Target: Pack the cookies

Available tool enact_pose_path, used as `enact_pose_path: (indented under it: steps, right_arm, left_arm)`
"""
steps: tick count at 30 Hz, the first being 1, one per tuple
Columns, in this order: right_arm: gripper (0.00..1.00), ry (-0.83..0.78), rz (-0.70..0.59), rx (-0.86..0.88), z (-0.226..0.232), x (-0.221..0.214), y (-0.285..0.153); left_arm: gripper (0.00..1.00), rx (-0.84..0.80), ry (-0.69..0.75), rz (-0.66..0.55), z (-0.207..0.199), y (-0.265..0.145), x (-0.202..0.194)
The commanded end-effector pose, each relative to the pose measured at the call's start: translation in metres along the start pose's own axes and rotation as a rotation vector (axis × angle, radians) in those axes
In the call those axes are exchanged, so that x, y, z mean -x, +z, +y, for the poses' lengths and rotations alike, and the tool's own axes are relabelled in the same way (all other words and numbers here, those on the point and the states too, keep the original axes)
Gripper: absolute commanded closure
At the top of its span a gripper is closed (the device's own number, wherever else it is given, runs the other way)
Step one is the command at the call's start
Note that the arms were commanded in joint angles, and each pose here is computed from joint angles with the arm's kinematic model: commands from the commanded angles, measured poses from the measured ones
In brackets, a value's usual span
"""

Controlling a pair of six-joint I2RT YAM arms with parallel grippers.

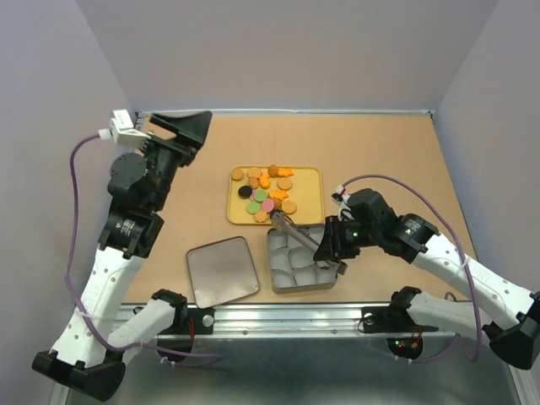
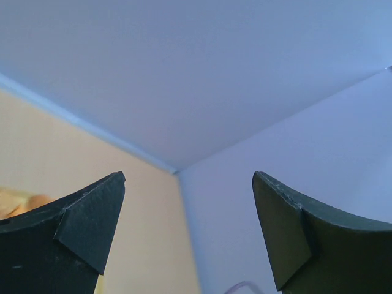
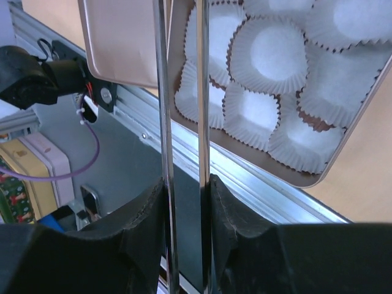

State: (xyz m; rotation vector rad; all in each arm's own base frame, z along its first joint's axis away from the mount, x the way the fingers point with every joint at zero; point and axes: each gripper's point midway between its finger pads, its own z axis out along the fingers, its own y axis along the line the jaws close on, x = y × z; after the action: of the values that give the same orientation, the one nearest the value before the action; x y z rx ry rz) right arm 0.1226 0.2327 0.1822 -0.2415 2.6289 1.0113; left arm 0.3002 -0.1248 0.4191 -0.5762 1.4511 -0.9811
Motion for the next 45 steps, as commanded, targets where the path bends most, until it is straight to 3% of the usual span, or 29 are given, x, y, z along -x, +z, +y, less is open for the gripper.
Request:
enact_pose_path:
  steps: [1, 5, 7, 12, 19, 26, 40, 45]
  right_arm:
    - [0.85, 0.004, 0.003, 0.083, 0.01, -0.006, 0.003]
    - [0.85, 0.007, 0.026, 0.08, 0.006, -0.012, 0.008]
    - [0.85, 0.012, 0.033, 0.075, 0.003, -0.015, 0.009]
    - [0.86, 0.015, 0.044, 0.128, 0.011, -0.024, -0.002]
    - [0.86, 0.011, 0.034, 0.171, 0.023, -0.025, -0.02]
    - [0.87, 0.0, 0.047, 0.083, 0.0, -0.027, -0.003]
    - [0.87, -0.054, -0.044, -0.025, -0.026, -0.006, 0.023]
    - [0.77, -0.068, -0.061, 0.003, -0.018, 0.001, 0.026]
  left_arm:
    - [0.03, -0.287, -0.171, -0.144, -0.116, -0.01, 0.07]
    - [0.03, -0.432, -0.259, -0.157, -0.188, -0.021, 0.092]
    - [0.03, -0.467, -0.293, -0.123, -0.206, -0.017, 0.083]
    - [0.03, -0.577, -0.335, -0.168, -0.247, -0.03, 0.097]
    - [0.03, -0.61, -0.355, -0.215, -0.262, -0.037, 0.105]
    - [0.03, -0.63, -0.381, -0.201, -0.283, -0.041, 0.098]
    - [0.04, -0.571, -0.38, -0.246, -0.273, -0.04, 0.096]
    - [0.06, -0.553, -0.383, -0.286, -0.269, -0.051, 0.109]
